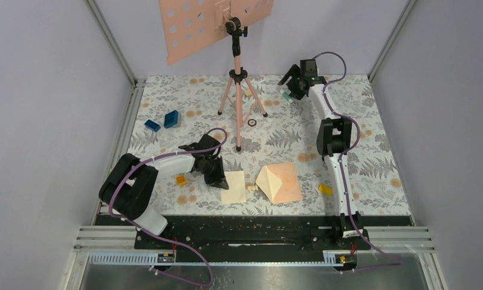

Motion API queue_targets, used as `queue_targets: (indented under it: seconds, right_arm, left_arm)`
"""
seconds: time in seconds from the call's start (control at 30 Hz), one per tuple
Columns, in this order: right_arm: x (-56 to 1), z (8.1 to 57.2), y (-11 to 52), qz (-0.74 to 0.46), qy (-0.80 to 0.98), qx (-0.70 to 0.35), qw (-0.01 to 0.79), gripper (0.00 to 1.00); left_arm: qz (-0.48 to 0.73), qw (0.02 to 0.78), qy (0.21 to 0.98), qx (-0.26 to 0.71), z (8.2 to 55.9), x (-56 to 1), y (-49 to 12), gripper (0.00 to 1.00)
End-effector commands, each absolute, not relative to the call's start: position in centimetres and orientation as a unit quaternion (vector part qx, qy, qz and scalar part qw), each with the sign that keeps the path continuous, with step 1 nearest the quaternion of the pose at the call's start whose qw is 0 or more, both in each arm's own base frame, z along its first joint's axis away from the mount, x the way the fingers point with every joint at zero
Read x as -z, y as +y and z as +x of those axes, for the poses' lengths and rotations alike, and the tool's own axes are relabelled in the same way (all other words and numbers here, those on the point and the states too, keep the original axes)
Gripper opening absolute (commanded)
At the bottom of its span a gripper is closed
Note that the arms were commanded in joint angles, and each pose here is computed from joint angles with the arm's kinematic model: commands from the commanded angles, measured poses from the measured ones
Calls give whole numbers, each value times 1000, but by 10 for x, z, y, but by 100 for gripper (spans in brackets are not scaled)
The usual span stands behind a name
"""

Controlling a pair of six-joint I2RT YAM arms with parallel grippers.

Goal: Place the letter into the envelope and seal it
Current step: Move the solid glue at the center of the board.

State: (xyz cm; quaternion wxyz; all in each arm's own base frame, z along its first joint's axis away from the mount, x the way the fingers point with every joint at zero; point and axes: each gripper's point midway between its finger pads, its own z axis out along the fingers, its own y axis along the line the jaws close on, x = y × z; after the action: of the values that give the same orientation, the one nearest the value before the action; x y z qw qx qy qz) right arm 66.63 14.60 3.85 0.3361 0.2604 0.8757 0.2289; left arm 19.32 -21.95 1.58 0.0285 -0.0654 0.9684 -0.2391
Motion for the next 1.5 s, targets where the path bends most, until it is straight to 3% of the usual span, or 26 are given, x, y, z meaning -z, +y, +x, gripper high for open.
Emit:
queue_targets:
  seconds: [0.0,1.33,1.47]
  right_arm:
    - [-55,674,162,283,854,-288,329,83]
    - [-32,589,174,162,944,-185,221,68]
    - [-31,588,174,160,945,-183,220,59]
  left_arm:
    - [-69,36,968,237,200,-17,-220,0]
    - [-69,44,967,243,197,-18,-216,0]
    - [-70,42,966,245,195,-17,-215,0]
